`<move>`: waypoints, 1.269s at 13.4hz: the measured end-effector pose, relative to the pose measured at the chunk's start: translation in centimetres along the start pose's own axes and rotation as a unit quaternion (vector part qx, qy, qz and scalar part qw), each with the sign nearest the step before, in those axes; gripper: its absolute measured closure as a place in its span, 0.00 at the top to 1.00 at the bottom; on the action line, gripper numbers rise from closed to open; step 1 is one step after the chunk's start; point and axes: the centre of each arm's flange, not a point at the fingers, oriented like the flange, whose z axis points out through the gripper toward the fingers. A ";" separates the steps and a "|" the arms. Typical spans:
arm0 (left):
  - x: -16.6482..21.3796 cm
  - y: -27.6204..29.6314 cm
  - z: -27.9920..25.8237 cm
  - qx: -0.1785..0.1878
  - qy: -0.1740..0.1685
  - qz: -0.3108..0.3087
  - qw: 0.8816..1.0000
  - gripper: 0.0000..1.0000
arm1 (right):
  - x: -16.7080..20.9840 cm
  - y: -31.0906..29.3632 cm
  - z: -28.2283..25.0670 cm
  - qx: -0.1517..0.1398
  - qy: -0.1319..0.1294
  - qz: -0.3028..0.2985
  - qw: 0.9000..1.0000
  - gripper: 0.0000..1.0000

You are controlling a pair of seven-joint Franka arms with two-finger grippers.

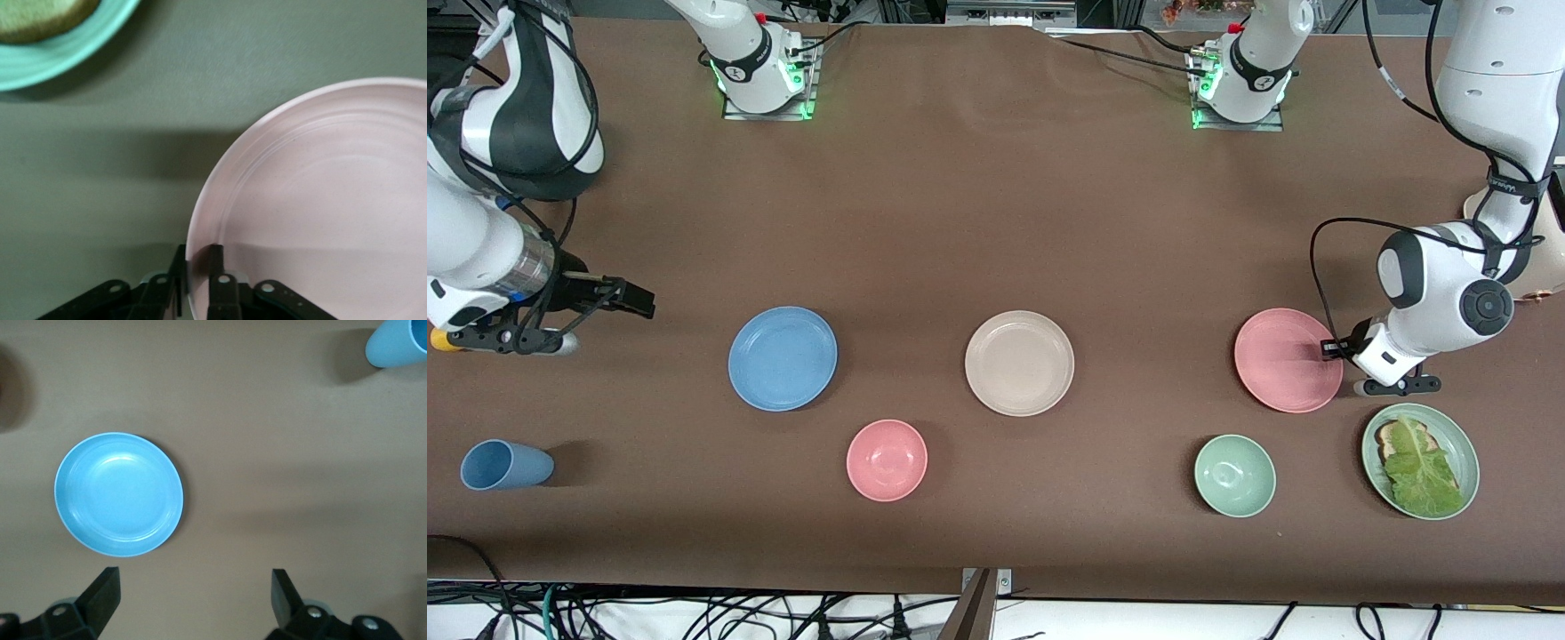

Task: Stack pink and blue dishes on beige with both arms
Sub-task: 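Carry the pink plate onto the beige plate with the left gripper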

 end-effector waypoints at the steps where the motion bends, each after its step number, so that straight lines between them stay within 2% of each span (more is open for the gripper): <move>1: 0.0 0.3 -0.5 0.000 0.001 0.002 1.000 0.14 | 0.5 -0.2 1.1 0.000 0.000 -0.001 1.000 1.00; 3: 0.4 1.1 -1.8 -0.002 -0.015 0.006 1.000 0.08 | 1.2 -0.9 2.7 0.001 0.003 -0.005 1.000 1.00; 5: 1.4 3.0 -4.6 -0.010 -0.047 0.005 0.999 0.08 | 1.5 -1.8 3.4 0.003 0.005 -0.012 1.000 1.00; 8: 2.4 8.4 -8.9 -0.038 -0.072 -0.011 0.997 0.06 | 1.6 -3.9 5.9 0.008 0.019 -0.028 0.999 1.00; 10: 2.4 12.6 -10.8 -0.060 -0.074 -0.030 0.995 0.06 | 0.9 -4.8 10.1 0.013 0.037 -0.036 0.999 1.00; 12: 2.1 17.2 -12.0 -0.085 -0.078 -0.049 0.992 0.06 | -0.2 -5.0 15.2 0.016 0.041 -0.038 0.998 1.00; 14: 1.0 23.2 -12.6 -0.092 -0.082 -0.043 0.991 0.06 | -1.2 -5.0 19.2 0.017 0.038 -0.039 0.998 1.00; 17: -0.9 33.6 -12.5 -0.085 -0.083 -0.040 0.992 0.06 | -2.0 -5.0 22.2 0.019 0.035 -0.039 0.998 1.00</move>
